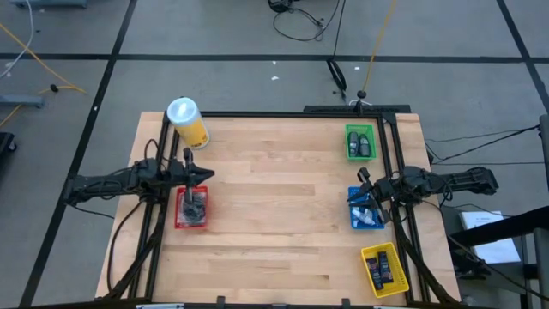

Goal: Pick & Place Travel size toiletries
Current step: Return to Home Position

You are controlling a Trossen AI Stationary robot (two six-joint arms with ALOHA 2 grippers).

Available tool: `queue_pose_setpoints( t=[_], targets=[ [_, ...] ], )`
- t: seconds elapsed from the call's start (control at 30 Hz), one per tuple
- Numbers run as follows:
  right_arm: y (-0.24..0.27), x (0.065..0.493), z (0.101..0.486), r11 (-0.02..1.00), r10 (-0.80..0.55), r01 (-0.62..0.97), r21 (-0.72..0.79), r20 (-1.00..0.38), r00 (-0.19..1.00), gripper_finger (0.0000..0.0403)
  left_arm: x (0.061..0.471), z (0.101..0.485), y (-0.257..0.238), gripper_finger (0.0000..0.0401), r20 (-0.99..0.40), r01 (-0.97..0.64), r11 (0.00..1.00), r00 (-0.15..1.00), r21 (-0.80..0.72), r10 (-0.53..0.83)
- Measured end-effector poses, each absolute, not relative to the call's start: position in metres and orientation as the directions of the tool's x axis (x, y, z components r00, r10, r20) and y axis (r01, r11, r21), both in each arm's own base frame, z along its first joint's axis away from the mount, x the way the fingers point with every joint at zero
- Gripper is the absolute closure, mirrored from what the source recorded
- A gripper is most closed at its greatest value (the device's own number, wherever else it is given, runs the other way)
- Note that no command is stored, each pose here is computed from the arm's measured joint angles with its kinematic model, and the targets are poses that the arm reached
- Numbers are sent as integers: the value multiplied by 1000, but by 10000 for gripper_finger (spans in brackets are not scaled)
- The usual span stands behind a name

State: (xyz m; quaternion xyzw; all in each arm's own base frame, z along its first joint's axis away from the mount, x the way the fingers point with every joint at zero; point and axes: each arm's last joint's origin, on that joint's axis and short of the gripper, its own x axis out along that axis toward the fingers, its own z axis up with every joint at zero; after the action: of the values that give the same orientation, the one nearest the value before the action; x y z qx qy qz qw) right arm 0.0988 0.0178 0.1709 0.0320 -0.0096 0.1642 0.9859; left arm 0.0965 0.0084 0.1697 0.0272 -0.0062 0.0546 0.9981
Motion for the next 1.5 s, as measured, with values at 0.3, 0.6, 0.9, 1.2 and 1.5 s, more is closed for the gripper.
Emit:
queue_pose_setpoints(
  t=[0.3,0.6,0.9,1.2,1.5],
  targets=[
    [18,99,171,944,323,-324,60,29,946,348,97,170,8,380,15,-105,993,994,56,104],
    [18,99,171,944,323,-324,60,29,946,348,97,171,8,380,36,-108,992,994,69,105],
    [18,99,171,944,323,-324,60,29,946,348,97,171,8,380,38,-108,992,994,69,105],
    [18,98,172,943,325,-327,60,42,945,349,97,171,8,380,39,-108,992,994,69,105],
    [11,96,172,965,256,-252,-77,50,965,346,97,171,8,380,39,-108,992,994,69,105]
  ],
)
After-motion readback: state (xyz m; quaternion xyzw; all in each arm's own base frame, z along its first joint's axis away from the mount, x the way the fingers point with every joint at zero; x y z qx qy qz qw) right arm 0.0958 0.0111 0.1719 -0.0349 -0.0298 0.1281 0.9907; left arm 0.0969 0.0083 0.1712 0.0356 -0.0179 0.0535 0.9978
